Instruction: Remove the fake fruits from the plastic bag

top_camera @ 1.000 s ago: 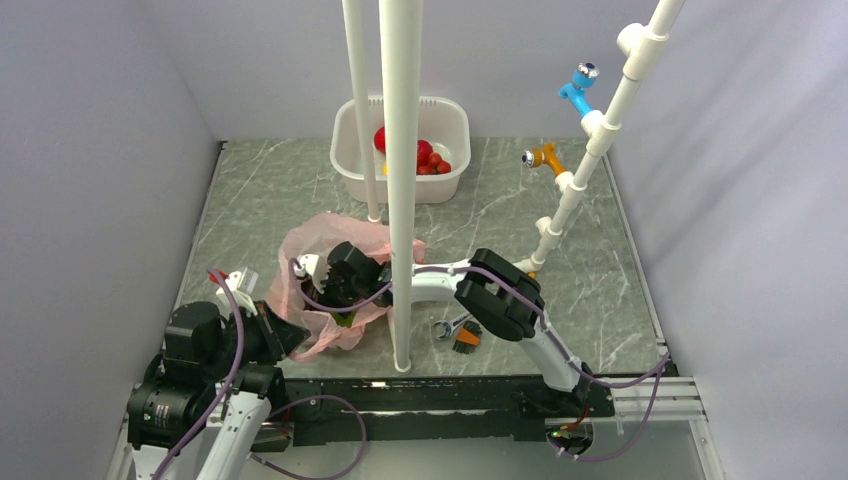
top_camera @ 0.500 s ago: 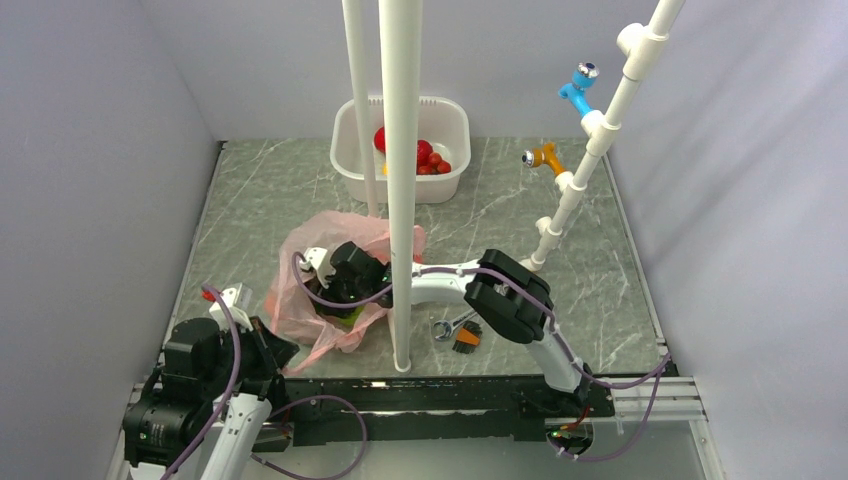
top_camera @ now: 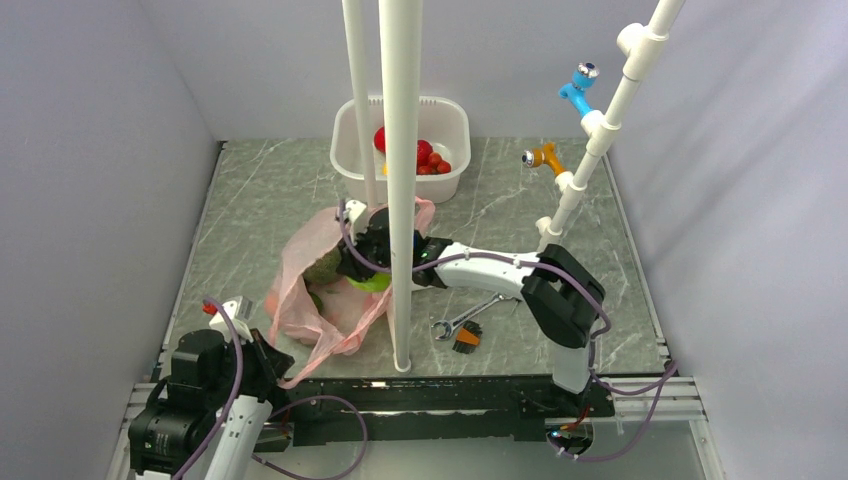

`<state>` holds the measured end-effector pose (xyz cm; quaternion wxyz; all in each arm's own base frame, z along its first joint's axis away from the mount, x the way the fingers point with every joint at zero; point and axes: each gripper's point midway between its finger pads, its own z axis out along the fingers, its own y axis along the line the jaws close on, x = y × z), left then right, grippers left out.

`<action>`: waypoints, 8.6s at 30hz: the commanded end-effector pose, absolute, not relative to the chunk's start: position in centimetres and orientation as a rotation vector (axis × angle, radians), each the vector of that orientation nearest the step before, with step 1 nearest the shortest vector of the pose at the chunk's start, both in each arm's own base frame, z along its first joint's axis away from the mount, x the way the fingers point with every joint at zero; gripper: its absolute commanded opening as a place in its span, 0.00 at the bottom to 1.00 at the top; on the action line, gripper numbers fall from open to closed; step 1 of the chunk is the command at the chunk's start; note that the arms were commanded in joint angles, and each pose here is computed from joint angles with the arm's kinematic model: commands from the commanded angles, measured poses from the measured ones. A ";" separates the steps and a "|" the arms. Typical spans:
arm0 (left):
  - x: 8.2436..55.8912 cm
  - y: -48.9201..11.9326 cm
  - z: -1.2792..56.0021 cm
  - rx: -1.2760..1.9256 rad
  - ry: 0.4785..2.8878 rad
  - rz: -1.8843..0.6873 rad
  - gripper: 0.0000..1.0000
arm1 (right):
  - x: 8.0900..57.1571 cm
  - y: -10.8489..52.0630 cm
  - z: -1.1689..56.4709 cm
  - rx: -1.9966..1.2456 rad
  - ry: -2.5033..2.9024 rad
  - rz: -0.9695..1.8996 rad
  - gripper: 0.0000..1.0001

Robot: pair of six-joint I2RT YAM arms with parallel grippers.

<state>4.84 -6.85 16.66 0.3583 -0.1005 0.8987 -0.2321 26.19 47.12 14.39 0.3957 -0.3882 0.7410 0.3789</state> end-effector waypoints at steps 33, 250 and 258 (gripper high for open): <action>9.5 -9.4 13.8 -0.110 2.349 -0.710 0.00 | 32.2 39.6 34.7 -0.676 1.607 1.280 0.00; 6.1 -4.9 20.5 -0.498 2.017 -0.570 0.00 | 19.0 48.8 13.3 -1.244 1.777 1.031 0.05; 6.8 -5.7 18.0 -0.476 2.105 -0.591 0.00 | 21.2 45.9 17.0 -1.138 1.742 1.029 0.03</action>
